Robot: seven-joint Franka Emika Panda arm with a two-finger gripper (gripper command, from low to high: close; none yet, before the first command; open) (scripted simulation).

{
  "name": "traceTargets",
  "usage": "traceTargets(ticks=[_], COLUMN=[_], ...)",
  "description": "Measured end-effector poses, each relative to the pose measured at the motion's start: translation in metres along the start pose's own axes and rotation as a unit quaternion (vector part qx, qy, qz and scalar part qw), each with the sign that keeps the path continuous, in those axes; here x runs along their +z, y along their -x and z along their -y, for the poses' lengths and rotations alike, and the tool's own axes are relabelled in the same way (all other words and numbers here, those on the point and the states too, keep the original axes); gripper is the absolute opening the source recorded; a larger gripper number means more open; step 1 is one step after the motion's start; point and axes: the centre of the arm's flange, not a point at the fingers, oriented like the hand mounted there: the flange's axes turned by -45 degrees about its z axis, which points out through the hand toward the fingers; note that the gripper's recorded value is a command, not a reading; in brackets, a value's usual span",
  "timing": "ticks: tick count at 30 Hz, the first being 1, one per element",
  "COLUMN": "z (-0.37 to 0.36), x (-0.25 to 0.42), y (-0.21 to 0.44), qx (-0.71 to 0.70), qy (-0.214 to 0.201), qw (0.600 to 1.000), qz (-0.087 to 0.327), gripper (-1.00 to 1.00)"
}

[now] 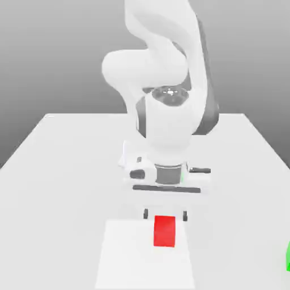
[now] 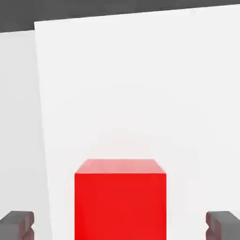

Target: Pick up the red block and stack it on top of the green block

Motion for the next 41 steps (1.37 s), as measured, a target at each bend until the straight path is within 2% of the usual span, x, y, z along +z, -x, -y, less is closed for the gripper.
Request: traceTargets(ticks=[1,2,9,17,25,32,36,37,41], z=[0.0,0.0,0.0,0.008,0.147,0.278,0.299,0.299,0.299], x=[0.01,0.015,0.015,-0.047,-0.062,-0.081,-0.04,-0.028,-0.028], y=[0.001,0.001,0.001,-0.007,-0.043,-0.04,-0.038,-0.038,-0.038], qx=[0.0,0.0,0.0,-0.013,-0.187,-0.32,-0.338,-0.339,-0.339], qy=[0.0,0.0,0.0,0.002,0.011,0.002,-0.001,-0.001,-0.001], qw=[1.0,1.0,1.0,1.0,0.982,0.948,0.941,0.941,0.941], qz=[0.0,0.0,0.0,0.001,0.006,0.002,0.0,0.0,0.0], gripper=[0.0,-1.0,-1.0,-1.0,-1.0,-1.0,-1.0,1.0,1.0])
